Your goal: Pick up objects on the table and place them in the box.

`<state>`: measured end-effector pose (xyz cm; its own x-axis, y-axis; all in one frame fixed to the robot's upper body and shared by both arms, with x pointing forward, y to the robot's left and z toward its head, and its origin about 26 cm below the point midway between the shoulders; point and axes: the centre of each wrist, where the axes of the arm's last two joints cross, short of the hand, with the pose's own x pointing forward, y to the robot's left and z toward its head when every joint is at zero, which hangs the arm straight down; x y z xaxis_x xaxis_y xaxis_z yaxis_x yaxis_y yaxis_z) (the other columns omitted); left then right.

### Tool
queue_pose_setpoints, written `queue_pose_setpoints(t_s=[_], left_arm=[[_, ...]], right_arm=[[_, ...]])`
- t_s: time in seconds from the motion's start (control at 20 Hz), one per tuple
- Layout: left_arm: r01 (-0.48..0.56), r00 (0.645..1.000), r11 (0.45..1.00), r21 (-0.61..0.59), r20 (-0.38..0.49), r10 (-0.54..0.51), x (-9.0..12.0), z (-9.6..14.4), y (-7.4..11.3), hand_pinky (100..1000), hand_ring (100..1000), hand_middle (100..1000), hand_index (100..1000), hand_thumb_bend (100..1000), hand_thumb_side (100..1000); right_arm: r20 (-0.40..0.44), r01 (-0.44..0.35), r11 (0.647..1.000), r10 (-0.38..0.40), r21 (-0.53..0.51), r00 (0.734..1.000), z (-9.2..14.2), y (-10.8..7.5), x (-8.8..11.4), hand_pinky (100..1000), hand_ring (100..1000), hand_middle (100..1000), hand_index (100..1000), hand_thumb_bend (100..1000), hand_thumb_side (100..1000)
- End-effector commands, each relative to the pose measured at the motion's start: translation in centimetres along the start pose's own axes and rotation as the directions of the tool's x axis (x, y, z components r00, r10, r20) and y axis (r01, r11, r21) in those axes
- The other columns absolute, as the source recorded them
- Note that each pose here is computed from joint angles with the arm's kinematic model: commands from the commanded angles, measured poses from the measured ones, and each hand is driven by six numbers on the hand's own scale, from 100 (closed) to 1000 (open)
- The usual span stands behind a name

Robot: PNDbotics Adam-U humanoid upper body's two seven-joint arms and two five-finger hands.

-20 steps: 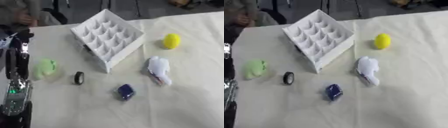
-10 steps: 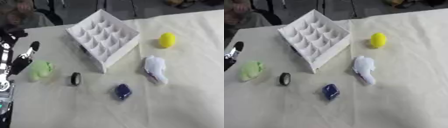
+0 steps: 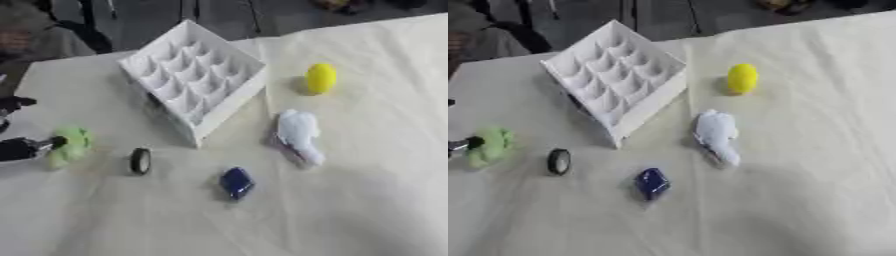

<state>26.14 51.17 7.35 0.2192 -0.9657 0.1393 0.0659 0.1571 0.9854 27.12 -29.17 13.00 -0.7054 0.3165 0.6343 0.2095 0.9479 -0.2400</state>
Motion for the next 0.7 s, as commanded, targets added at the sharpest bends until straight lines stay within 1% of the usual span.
queue_pose_setpoints(t_s=[0.05, 0.2, 0.3, 0.4, 0.45, 0.6, 0.7], left_arm=[[0.051, 0.999, 0.998, -0.025, 0.001, -0.051, -1.3, -0.7, 1.3, 856, 863, 829, 886, 872, 635], [0.016, 0.998, 1.0, 0.001, 0.065, -0.016, -0.9, -1.5, 0.8, 871, 871, 825, 871, 870, 636], [-0.01, 0.993, 1.0, 0.024, 0.115, 0.007, -0.6, -1.8, 0.8, 875, 873, 822, 868, 872, 636], [-0.026, 0.99, 0.999, 0.032, 0.143, 0.021, -0.5, -2.0, 0.7, 888, 880, 815, 858, 869, 640], [-0.039, 0.984, 0.999, 0.033, 0.176, 0.032, -0.1, -2.2, 0.8, 893, 882, 812, 856, 868, 642], [-0.054, 0.973, 0.999, -0.001, 0.226, 0.053, 0.4, -2.3, 1.2, 898, 876, 803, 849, 854, 650], [-0.018, 0.97, 0.997, -0.078, 0.241, 0.037, 0.5, -2.3, 1.4, 892, 865, 794, 851, 846, 651]], right_arm=[[0.035, -0.009, 1.0, 0.008, 0.007, 0.999, -0.5, -0.2, 0.7, 535, 582, 653, 771, 190, 793], [0.036, -0.007, 1.0, 0.007, 0.01, 0.999, -0.5, -0.1, 0.7, 535, 582, 653, 770, 189, 794], [0.037, -0.006, 1.0, 0.006, 0.01, 0.999, -0.5, -0.1, 0.7, 535, 582, 653, 770, 189, 794], [0.037, -0.006, 1.0, 0.006, 0.011, 0.999, -0.5, -0.1, 0.7, 535, 582, 653, 770, 189, 794], [0.037, -0.006, 1.0, 0.005, 0.011, 0.999, -0.5, -0.1, 0.7, 535, 582, 653, 770, 189, 794], [0.037, -0.005, 1.0, 0.004, 0.012, 0.999, -0.6, -0.1, 0.7, 536, 582, 653, 770, 189, 794], [0.038, -0.004, 1.0, 0.004, 0.013, 0.999, -0.6, -0.1, 0.7, 536, 582, 653, 770, 188, 794]])
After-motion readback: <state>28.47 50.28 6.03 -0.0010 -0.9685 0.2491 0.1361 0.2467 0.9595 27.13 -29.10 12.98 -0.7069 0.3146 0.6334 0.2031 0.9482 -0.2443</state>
